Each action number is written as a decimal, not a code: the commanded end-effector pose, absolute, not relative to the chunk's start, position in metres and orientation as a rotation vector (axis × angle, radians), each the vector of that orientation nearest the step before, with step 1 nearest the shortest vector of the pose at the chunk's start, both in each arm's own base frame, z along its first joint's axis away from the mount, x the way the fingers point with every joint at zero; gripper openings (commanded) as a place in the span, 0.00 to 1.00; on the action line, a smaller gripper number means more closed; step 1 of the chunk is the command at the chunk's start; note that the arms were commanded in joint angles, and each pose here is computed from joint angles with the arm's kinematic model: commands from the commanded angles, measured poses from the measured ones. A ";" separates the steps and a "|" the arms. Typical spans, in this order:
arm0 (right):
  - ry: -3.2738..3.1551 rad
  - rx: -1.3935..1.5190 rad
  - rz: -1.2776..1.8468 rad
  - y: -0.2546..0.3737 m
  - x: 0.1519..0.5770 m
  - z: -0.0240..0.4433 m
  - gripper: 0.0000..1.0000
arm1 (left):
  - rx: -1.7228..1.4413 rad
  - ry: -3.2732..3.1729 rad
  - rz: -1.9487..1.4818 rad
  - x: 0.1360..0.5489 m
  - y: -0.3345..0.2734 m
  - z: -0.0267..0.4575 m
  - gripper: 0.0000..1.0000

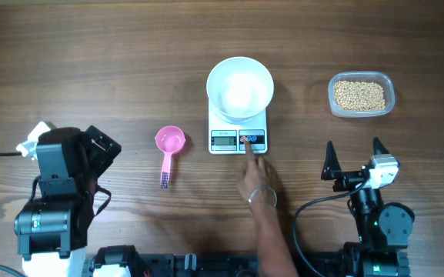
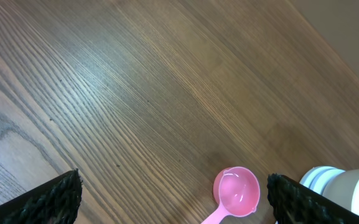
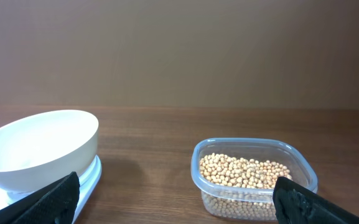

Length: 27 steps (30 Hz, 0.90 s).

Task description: Scoop item into bowl and weigh 150g on scale

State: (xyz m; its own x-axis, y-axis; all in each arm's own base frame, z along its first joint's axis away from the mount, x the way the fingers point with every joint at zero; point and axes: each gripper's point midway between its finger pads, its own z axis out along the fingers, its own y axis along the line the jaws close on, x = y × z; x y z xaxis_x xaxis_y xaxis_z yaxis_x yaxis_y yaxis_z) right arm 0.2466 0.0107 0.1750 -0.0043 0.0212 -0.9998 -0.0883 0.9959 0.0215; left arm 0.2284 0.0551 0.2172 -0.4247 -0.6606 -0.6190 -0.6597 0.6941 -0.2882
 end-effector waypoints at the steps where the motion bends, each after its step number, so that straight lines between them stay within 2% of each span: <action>1: 1.563 -0.045 0.086 0.010 0.246 0.177 1.00 | -1.033 2.137 0.016 0.228 0.060 0.221 1.00; 27: 1.563 -0.045 0.086 0.010 0.246 0.177 1.00 | -1.031 2.127 0.010 0.230 0.061 0.222 1.00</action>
State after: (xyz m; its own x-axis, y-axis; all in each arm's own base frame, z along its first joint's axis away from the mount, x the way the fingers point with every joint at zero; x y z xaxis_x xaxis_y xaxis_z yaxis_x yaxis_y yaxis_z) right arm 0.2466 0.0107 0.1750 -0.0043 0.0212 -0.9998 -0.0883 0.9959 0.0215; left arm 0.2301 0.0563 0.2191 -0.4134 -0.6612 -0.6261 -0.6609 0.6908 -0.2932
